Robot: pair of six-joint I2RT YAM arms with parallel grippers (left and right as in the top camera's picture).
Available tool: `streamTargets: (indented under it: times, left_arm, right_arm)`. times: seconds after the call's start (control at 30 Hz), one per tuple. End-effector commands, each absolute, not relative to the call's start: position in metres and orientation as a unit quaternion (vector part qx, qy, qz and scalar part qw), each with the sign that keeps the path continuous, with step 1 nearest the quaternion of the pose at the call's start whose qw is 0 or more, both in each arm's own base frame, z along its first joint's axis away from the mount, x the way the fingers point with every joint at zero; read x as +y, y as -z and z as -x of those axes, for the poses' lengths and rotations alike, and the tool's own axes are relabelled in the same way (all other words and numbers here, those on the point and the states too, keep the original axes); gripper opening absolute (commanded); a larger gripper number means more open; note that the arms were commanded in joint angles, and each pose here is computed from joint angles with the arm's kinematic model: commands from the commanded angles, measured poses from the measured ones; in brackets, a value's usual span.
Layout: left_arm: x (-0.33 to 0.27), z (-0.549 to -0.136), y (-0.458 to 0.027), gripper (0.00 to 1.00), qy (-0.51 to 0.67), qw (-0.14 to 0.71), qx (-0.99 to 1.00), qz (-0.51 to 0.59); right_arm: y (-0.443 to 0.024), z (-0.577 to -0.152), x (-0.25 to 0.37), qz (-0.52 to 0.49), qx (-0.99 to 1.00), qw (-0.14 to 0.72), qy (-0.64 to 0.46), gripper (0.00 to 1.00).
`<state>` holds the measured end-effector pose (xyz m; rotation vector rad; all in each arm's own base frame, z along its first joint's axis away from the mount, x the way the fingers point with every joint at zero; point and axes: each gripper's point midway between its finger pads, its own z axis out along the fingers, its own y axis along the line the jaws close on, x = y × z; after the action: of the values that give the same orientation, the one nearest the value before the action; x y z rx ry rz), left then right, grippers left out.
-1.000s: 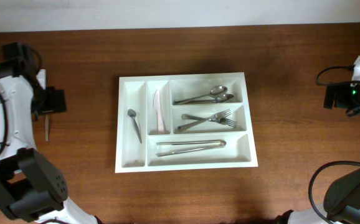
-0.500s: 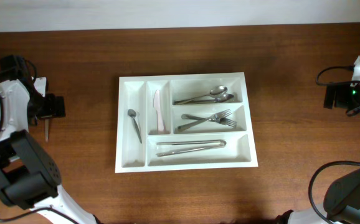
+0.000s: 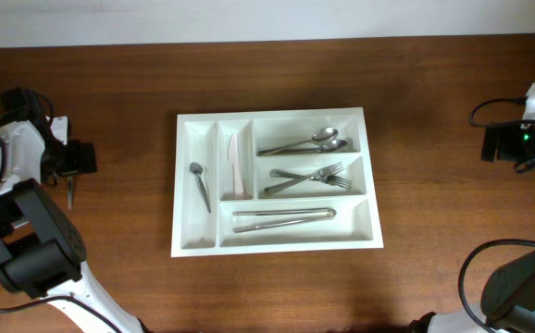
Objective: Pack container
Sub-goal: 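Move the left gripper back over the remaining metal spoon, then align the left gripper over the spoon, descend and close on it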
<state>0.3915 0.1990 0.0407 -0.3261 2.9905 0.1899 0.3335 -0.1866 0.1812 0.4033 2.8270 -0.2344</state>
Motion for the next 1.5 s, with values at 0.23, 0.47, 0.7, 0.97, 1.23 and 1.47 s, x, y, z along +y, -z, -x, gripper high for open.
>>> streamTargets:
  times: [0.23,0.47,0.7,0.97,1.23,1.47]
  left_arm:
    - [0.198,-0.389,-0.015,0.97,-0.015,0.057,0.992,0.113]
    - [0.207,-0.384,-0.014,0.97,-0.015,0.056,0.991,0.118]
    - [0.207,-0.384,-0.013,0.97,-0.016,0.055,0.992,0.116]
    - [0.207,-0.378,-0.001,0.97,-0.017,0.034,0.992,0.117]
    - [0.212,-0.377,-0.001,0.97,-0.032,0.032,0.992,0.117]
    - [0.215,-0.376,-0.001,0.97,-0.039,0.029,0.992,0.118]
  right_arm:
    - [-0.178,-0.333,-0.186,-0.144,0.977,0.135,0.076,0.99]
    - [-0.178,-0.333,-0.186,-0.144,0.977,0.135,0.076,0.99]
    - [-0.178,-0.333,-0.186,-0.144,0.977,0.135,0.076,0.99]
    - [-0.178,-0.333,-0.186,-0.144,0.977,0.135,0.076,0.99]
    - [-0.178,-0.333,-0.186,-0.144,0.977,0.135,0.076,0.99]
    - [-0.178,-0.333,-0.186,-0.144,0.977,0.135,0.076,0.99]
